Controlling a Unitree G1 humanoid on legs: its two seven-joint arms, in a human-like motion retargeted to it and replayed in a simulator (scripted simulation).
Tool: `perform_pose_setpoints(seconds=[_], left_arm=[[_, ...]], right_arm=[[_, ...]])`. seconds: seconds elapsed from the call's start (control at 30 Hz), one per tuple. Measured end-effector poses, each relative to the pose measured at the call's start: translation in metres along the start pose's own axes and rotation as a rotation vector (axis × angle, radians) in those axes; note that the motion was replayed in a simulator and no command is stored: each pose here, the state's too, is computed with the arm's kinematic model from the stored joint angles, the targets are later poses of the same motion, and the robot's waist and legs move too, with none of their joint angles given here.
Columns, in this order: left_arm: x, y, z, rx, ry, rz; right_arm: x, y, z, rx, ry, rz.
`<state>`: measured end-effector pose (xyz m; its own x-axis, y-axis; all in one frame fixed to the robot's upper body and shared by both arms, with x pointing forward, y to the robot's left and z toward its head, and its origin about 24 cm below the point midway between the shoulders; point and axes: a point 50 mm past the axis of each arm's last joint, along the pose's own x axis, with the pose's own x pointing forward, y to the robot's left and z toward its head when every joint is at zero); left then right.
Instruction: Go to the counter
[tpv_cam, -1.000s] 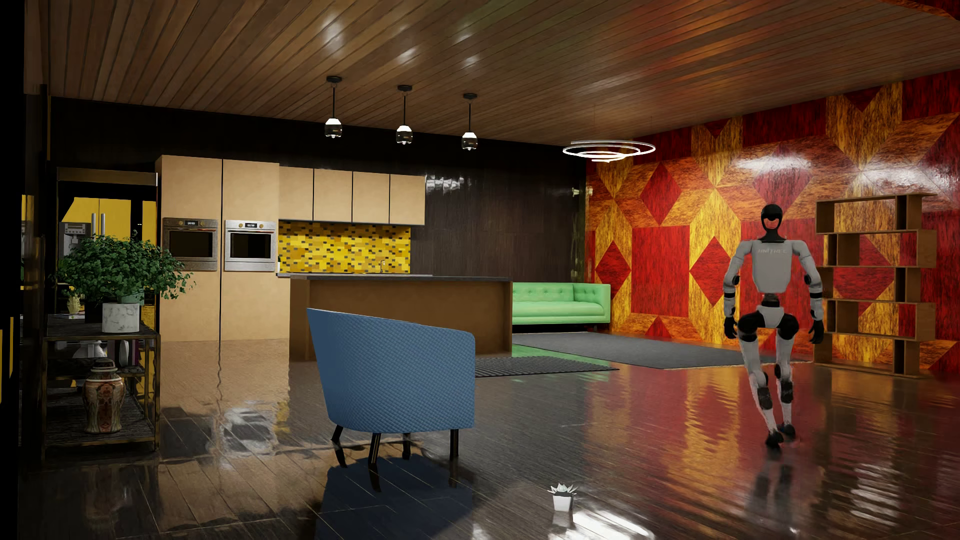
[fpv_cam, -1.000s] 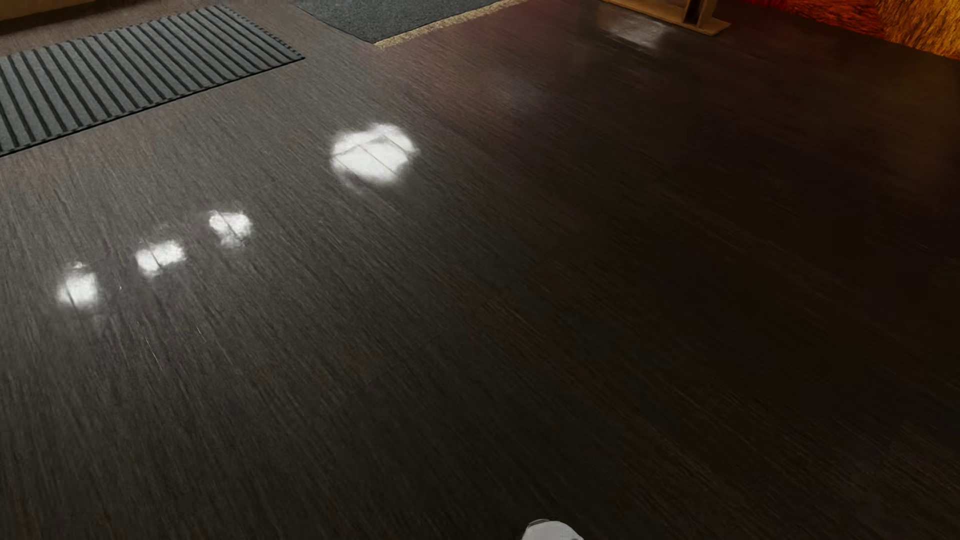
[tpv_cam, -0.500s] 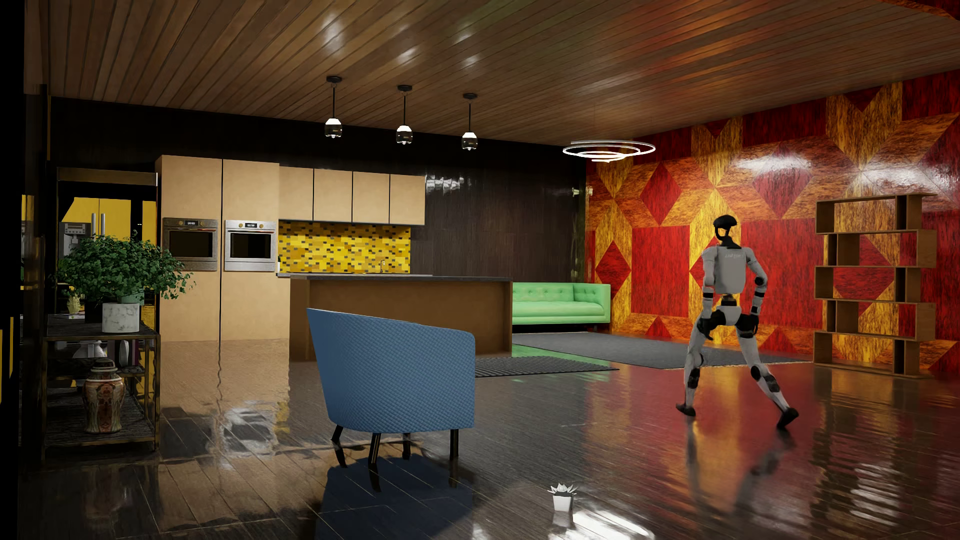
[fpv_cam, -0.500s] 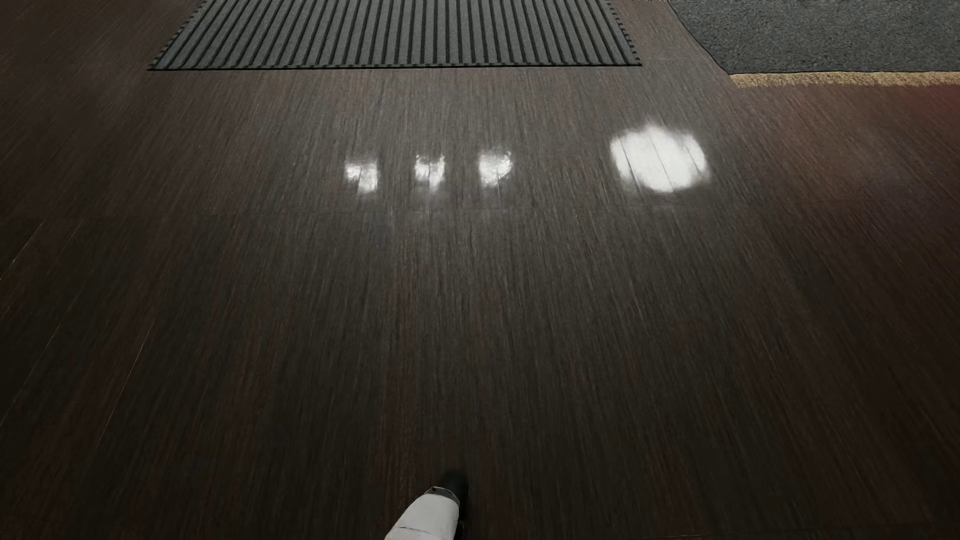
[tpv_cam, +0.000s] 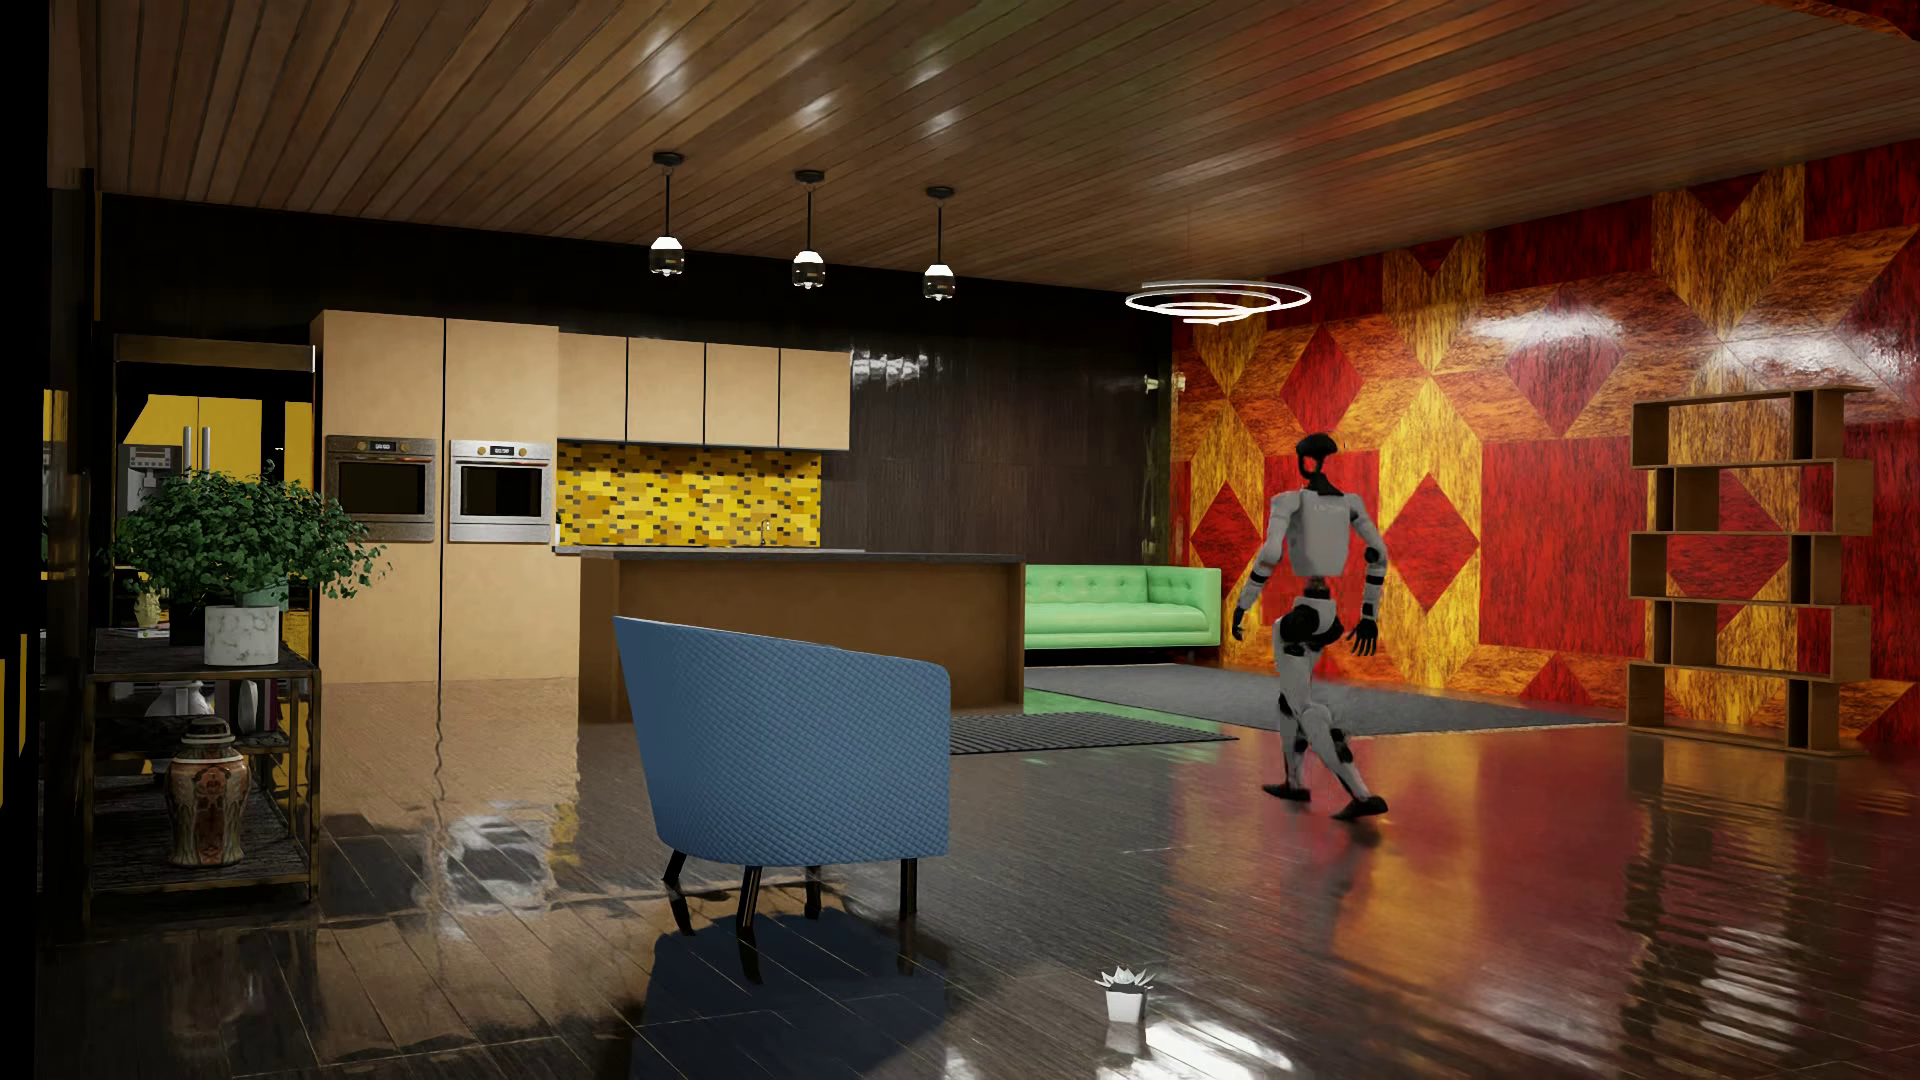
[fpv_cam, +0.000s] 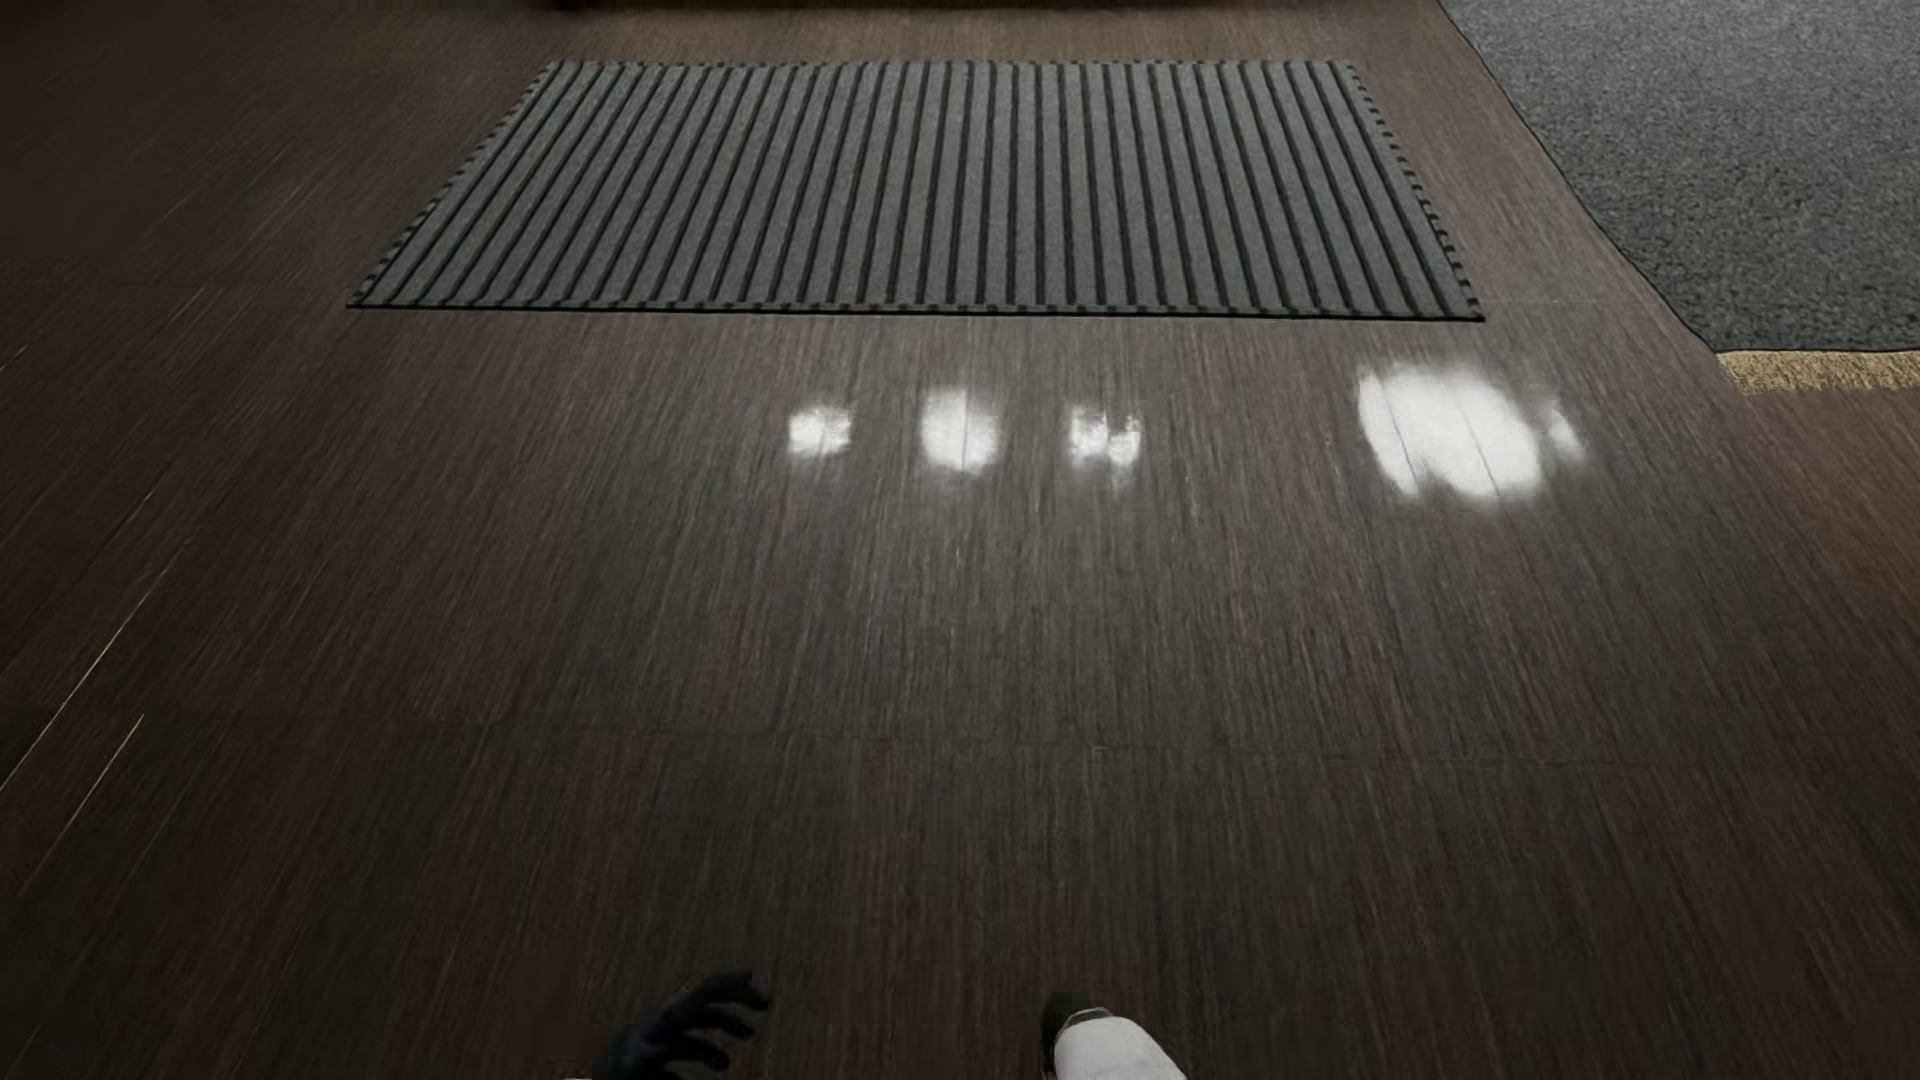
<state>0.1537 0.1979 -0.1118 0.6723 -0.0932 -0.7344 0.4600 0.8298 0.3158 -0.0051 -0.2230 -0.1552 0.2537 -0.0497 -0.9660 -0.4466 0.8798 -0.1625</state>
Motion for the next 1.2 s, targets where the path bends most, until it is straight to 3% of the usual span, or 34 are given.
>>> perform_pose_setpoints(seconds=[0.1,0.2,0.37,0.53,0.67,0.8,1.0,1.1,1.2], left_arm=[[0.0,0.008,0.009,-0.043,-0.043,0.042],[-0.01,-0.03,-0.036,-0.054,0.138,-0.059],[-0.053,-0.078,-0.111,0.053,0.427,-0.245],[-0.102,-0.101,-0.155,0.036,0.602,-0.315],[-0.124,-0.116,-0.171,0.044,0.693,-0.369],[-0.075,-0.086,-0.137,0.026,0.548,-0.256],[-0.003,-0.003,-0.021,-0.015,0.085,-0.002],[0.006,0.025,0.011,-0.012,-0.024,0.075],[-0.001,0.001,-0.018,-0.069,0.078,0.033]], right_arm=[[-0.002,0.003,-0.014,0.011,0.057,0.003],[0.0,0.002,-0.028,-0.004,0.141,0.007],[0.01,-0.012,0.031,-0.009,-0.067,-0.027],[0.003,-0.057,0.112,-0.009,-0.352,-0.147],[0.006,-0.051,0.091,0.089,-0.287,-0.15],[0.014,-0.017,0.05,0.018,-0.117,-0.046],[-0.001,0.008,-0.015,0.007,0.063,0.019],[-0.005,0.018,-0.033,0.006,0.133,0.045],[-0.011,0.025,-0.058,-0.028,0.24,0.073]])
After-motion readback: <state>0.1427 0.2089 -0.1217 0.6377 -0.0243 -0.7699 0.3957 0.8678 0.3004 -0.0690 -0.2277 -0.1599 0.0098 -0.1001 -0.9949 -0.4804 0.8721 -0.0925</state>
